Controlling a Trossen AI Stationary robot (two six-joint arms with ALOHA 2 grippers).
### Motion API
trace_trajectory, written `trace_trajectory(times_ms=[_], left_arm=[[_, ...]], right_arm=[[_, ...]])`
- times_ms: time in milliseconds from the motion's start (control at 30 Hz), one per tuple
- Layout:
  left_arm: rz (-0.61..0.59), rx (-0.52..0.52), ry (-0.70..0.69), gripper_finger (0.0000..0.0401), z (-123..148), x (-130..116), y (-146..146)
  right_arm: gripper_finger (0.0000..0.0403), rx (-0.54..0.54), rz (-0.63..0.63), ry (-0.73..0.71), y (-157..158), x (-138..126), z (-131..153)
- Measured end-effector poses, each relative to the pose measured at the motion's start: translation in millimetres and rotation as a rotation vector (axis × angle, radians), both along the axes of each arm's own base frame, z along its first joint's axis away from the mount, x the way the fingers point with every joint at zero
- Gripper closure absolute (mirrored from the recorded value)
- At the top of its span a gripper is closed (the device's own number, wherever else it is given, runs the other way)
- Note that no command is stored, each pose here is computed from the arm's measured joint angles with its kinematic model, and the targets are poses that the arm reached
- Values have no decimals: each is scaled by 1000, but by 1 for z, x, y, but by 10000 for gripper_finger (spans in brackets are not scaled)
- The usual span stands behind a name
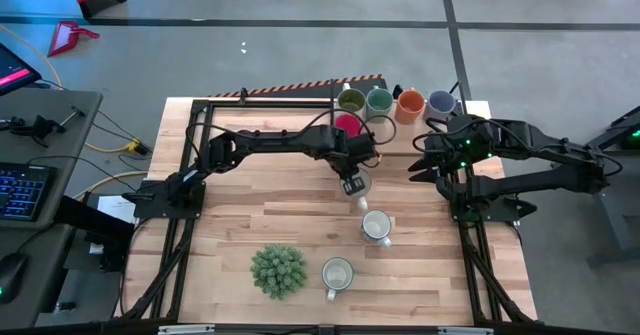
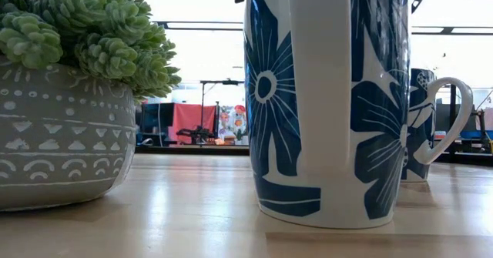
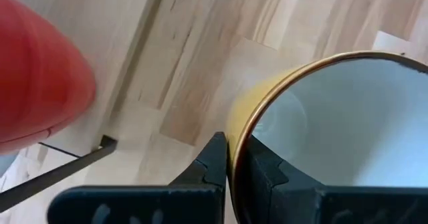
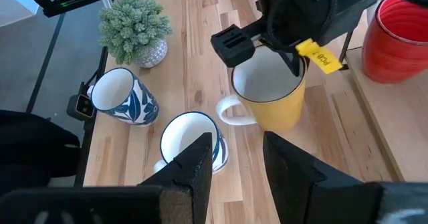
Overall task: Place coffee mugs
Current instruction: Put the yellow mug on the shelf
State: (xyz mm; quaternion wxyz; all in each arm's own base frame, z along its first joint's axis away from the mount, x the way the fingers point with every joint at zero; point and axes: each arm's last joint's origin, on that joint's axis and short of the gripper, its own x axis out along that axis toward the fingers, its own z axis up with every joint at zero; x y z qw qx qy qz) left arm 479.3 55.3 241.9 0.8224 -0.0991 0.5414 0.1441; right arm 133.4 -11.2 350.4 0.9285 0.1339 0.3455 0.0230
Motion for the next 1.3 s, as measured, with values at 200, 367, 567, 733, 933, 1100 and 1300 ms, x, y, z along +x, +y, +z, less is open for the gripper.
trace_trajectory(times_ms=[200,367,567,733,933,1100,1300], left_arm=[[-1,-5,3,391,0,0,1],[-2,-11,22,391,-1,-2,0],[27,-21,69,391,-2,-7,0],[46,-34,79,391,-2,-8,-1],[42,-46,99,391,-2,-10,-2],[29,-76,95,391,-2,-10,-4],[25,-76,96,388,-2,-10,-6]], right_arm=[[289,6,-5,1,0,0,0],[289,8,-7,1,0,0,0],[289,9,-4,1,0,0,0],[289,8,-3,1,0,0,0],[289,9,-2,1,0,0,0],[289,9,-1,1,0,0,0],[289,9,-1,1,0,0,0]])
